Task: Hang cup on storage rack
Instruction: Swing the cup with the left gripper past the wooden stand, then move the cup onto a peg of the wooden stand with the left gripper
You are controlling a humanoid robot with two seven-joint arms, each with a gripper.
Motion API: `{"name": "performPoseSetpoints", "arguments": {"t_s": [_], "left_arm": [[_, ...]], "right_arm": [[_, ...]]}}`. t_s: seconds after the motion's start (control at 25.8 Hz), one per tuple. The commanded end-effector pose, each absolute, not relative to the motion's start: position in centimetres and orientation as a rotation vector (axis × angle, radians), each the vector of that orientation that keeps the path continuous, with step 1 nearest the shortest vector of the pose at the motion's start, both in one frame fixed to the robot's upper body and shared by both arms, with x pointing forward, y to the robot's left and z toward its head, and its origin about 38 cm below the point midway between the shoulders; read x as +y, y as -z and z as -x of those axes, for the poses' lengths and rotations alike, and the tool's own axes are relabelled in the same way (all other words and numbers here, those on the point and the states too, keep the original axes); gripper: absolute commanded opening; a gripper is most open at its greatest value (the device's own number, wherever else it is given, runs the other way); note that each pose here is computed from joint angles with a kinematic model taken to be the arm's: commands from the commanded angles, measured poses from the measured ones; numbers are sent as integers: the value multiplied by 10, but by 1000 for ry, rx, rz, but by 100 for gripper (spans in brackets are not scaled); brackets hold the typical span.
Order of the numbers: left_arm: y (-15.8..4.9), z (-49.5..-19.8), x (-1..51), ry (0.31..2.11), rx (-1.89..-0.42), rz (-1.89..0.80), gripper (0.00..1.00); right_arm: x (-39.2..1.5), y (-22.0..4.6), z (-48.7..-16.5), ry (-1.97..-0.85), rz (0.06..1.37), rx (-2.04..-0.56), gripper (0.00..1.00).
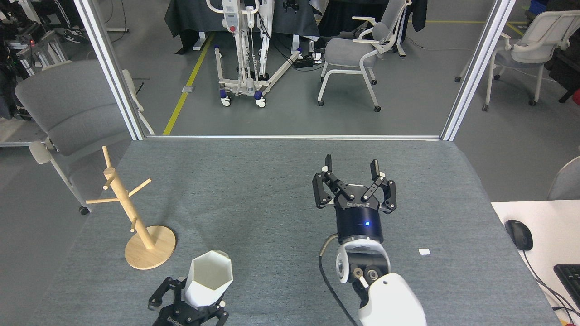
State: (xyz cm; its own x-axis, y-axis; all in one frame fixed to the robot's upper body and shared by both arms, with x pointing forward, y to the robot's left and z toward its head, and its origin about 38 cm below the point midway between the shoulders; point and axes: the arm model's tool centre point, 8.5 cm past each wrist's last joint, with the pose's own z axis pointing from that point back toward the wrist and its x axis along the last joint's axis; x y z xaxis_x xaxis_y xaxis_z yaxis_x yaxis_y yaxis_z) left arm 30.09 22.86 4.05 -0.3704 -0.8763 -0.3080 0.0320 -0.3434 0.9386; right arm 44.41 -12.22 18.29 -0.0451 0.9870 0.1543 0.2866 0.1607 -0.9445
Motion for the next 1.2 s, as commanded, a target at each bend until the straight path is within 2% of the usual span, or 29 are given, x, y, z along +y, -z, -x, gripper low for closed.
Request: {"name": "performPoseSetpoints", "arguments": {"t_s": [0.0, 0.16, 0.23, 0.27, 0.35, 0.43, 0.54, 0.78, 0.97, 1.17], "left_arm": [[-39, -277, 291, 1706, -1097, -1280, 0], [-60, -270, 366, 1553, -927, -1435, 0], [-74, -274, 395, 1481, -858, -1499, 0], [-84, -284, 407, 1441, -844, -1535, 0], [-102, -307, 430, 1364, -802, -1572, 0], [-106, -321, 447, 1313, -762, -1561, 0], [-121, -331, 469, 1282, -715, -1602, 0], [-128, -352, 473, 1293, -666, -1624, 0], [-129, -369, 450, 1328, -699, -1627, 0], [-122, -378, 423, 1384, -707, -1630, 0]], "right_arm": [[-199, -162, -452, -1037, 1247, -1554, 99], [-253, -114, -429, -1150, 1198, -1481, 99], [-258, -77, -399, -1191, 1150, -1402, 99], [-259, -69, -388, -1206, 1147, -1381, 99], [-262, -66, -384, -1215, 1151, -1367, 99], [-264, -65, -385, -1211, 1151, -1361, 99], [-267, -67, -390, -1211, 1154, -1359, 99], [-274, -53, -389, -1234, 1137, -1317, 99], [-273, -54, -389, -1235, 1136, -1321, 99], [-272, -62, -396, -1223, 1150, -1337, 99]]}}
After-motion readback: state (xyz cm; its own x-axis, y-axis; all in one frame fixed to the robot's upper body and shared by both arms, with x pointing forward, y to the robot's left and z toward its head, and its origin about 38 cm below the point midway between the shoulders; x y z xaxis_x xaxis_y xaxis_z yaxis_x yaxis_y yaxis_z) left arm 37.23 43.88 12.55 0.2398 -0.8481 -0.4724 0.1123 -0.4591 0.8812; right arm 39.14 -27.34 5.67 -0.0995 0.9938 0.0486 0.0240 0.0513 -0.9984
